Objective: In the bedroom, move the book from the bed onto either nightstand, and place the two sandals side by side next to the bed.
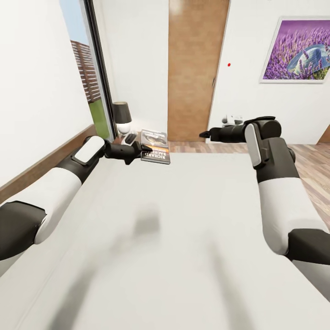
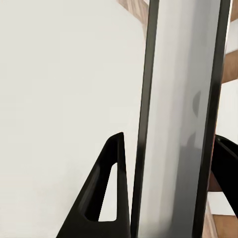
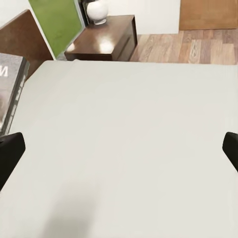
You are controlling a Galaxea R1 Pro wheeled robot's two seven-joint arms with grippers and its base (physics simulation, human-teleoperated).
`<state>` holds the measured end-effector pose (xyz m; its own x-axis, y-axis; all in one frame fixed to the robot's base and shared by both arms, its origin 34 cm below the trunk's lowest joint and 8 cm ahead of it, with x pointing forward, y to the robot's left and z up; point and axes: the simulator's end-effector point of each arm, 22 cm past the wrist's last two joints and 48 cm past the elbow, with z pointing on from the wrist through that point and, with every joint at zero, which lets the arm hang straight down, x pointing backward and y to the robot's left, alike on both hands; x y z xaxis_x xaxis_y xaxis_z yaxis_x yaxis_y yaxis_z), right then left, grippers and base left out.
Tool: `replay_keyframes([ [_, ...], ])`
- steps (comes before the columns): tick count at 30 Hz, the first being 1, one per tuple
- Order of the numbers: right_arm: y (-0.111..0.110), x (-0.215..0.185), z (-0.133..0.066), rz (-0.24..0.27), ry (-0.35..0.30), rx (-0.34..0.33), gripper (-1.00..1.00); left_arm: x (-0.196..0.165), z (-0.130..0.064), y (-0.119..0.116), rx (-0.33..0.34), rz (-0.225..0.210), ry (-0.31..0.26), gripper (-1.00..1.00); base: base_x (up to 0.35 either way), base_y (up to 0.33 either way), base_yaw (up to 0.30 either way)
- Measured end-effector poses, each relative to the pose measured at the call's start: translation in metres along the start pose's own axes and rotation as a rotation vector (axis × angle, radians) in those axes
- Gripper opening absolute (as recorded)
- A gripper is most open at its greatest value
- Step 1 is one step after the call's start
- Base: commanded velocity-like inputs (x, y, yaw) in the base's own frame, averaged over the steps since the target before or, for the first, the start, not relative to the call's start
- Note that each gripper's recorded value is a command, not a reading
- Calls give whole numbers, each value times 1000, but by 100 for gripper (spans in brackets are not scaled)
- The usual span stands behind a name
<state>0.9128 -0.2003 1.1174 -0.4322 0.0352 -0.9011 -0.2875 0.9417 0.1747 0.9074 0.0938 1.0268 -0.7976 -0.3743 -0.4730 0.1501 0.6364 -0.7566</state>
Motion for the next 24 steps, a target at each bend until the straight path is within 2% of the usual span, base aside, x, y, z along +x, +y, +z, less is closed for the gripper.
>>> replay_keyframes([
  [12, 0, 7, -4, -20, -10, 10, 100, 0, 0, 0, -1, 1, -1, -100, 0, 0, 0],
  [24, -14, 10, -11, -67, -8, 101, 100, -4, -8, -4, 0, 6, -8, -100, 0, 0, -29],
])
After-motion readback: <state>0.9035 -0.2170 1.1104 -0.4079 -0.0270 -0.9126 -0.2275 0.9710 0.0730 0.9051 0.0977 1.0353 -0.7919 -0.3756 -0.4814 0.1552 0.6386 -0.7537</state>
